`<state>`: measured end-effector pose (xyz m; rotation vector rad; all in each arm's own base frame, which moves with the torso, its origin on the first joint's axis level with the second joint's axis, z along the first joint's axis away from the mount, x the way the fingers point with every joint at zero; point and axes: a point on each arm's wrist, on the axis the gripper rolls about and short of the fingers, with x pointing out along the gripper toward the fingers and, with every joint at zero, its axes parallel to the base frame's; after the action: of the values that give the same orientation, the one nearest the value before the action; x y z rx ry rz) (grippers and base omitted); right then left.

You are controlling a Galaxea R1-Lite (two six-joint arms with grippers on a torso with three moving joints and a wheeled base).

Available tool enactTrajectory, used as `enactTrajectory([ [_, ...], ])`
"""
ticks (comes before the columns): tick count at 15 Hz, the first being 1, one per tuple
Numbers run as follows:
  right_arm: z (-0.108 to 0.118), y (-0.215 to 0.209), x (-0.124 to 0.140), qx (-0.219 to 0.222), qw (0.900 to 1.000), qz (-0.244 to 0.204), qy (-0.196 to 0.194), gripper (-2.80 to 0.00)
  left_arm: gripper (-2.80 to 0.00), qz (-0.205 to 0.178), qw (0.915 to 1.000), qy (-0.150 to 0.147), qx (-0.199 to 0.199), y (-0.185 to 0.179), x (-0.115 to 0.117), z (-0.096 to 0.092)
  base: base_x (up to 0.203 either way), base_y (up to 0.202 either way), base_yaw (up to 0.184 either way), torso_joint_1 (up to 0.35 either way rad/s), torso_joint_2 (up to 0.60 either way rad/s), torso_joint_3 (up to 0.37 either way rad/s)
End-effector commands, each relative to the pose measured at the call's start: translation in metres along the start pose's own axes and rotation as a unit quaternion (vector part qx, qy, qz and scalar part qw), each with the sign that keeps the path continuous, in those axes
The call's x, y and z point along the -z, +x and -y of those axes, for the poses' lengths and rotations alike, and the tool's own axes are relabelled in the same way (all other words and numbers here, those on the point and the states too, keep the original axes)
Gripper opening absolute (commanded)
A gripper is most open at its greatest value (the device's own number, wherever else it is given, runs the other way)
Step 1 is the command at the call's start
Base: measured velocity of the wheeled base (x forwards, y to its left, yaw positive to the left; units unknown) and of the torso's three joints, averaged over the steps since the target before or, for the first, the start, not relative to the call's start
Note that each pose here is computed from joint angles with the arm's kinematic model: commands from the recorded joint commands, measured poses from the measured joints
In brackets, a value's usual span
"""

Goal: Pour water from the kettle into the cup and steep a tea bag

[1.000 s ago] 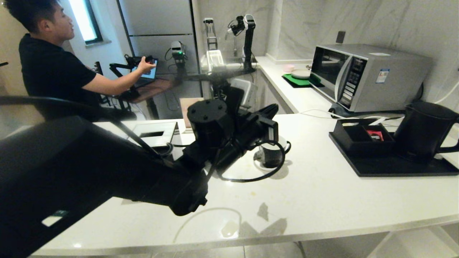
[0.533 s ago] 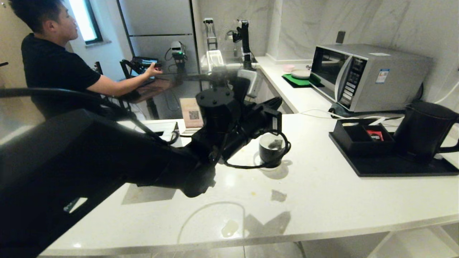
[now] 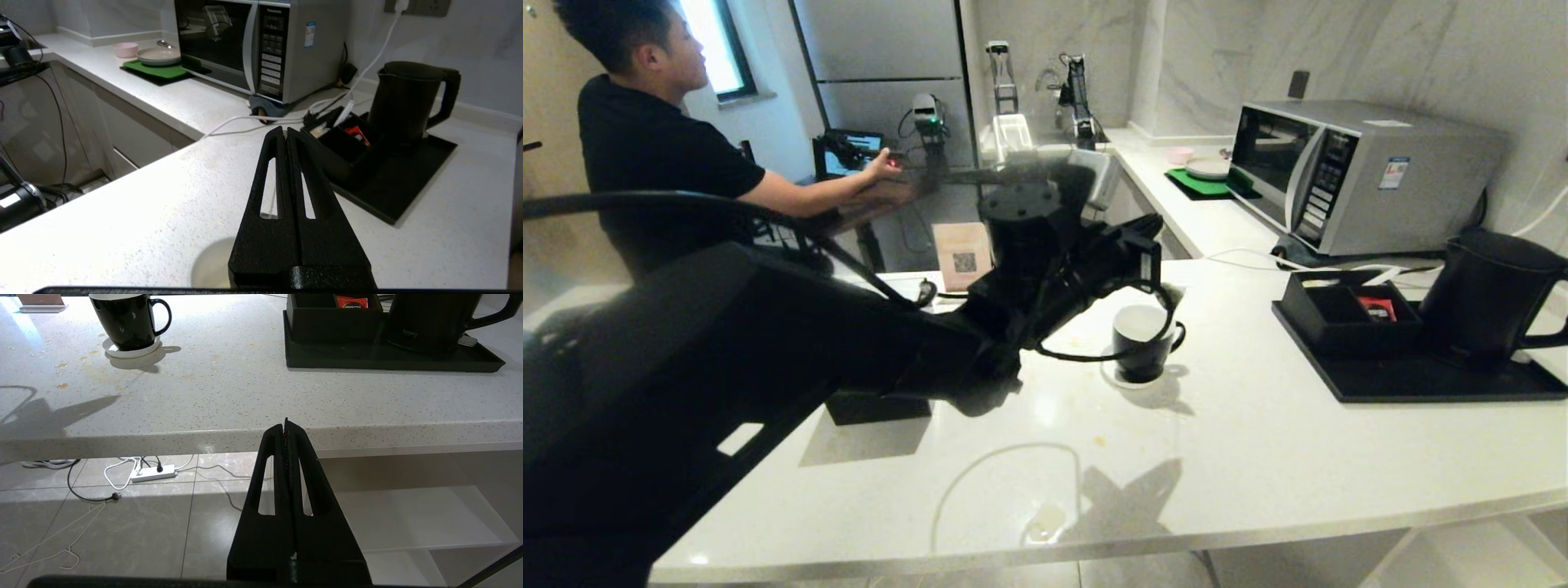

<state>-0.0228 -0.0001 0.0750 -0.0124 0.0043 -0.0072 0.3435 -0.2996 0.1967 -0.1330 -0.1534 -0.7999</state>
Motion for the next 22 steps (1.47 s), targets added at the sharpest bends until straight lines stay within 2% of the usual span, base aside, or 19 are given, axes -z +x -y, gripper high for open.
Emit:
enactTrajectory([
  [1, 0.000, 0.000, 0.000, 0.000, 1.000, -0.001, 0.000, -2.80, -2.80, 0.005, 1.0000, 0.001, -0.003, 0.010, 0.001, -0.005, 0.000, 0.000, 0.000, 0.000, 0.00, 0.000],
  [9, 0.000, 0.000, 0.000, -0.001, 1.000, -0.001, 0.000, -2.80, -2.80, -0.006, 0.9999, 0.001, -0.009, 0.037, 0.029, -0.014, 0.000, 0.000, 0.000, 0.000, 0.00, 0.000],
  [22, 0.000, 0.000, 0.000, -0.001, 1.000, -0.001, -0.001, -2.80, -2.80, -0.038, 0.9991, -0.001, -0.018, 0.042, 0.062, -0.020, 0.000, 0.000, 0.000, 0.000, 0.00, 0.000],
])
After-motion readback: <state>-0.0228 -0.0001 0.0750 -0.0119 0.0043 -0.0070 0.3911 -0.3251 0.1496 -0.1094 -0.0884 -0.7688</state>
